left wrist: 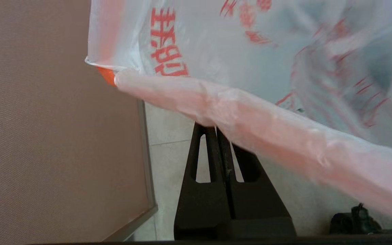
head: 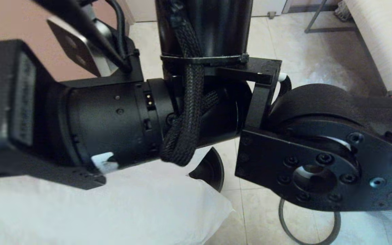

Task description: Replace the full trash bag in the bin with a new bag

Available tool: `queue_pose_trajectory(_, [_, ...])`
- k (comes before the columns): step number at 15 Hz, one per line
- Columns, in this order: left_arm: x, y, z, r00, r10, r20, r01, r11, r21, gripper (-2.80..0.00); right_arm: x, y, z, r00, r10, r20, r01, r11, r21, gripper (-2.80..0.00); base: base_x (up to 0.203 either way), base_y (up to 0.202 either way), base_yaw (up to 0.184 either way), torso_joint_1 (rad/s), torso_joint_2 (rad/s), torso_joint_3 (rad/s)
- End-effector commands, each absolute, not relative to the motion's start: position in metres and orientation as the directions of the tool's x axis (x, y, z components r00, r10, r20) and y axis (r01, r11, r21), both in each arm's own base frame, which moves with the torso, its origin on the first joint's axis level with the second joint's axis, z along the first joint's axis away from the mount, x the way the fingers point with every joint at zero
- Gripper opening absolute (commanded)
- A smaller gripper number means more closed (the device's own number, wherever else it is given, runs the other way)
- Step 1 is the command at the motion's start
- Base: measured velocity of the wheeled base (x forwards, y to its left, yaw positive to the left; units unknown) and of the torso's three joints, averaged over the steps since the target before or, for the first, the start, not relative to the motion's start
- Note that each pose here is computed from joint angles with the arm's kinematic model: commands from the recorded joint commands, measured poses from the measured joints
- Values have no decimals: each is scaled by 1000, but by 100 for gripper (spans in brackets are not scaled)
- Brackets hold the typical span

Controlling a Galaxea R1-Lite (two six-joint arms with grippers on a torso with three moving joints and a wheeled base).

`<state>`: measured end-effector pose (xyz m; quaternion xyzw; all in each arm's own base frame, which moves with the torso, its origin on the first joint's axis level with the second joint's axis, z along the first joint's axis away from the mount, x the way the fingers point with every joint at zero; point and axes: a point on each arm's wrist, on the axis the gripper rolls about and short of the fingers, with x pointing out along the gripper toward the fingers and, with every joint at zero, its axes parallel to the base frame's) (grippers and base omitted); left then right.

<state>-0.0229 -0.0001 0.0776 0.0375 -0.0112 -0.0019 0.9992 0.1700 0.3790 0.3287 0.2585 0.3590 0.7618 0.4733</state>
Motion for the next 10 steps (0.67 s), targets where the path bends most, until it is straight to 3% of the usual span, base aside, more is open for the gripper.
queue_pose_trajectory(1, [-22, 0, 75, 1000, -5, 11, 4, 997, 75, -280, 177, 365, 335, -393, 918, 52, -539, -276, 796, -280, 0, 0, 0, 0, 0, 0])
queue_pose_trajectory(10, [-22, 0, 75, 1000, -4, 11, 4, 997, 75, -280, 179, 351, 335, -366, 931, -15, -558, -206, 804, -280, 0, 0, 0, 0, 0, 0])
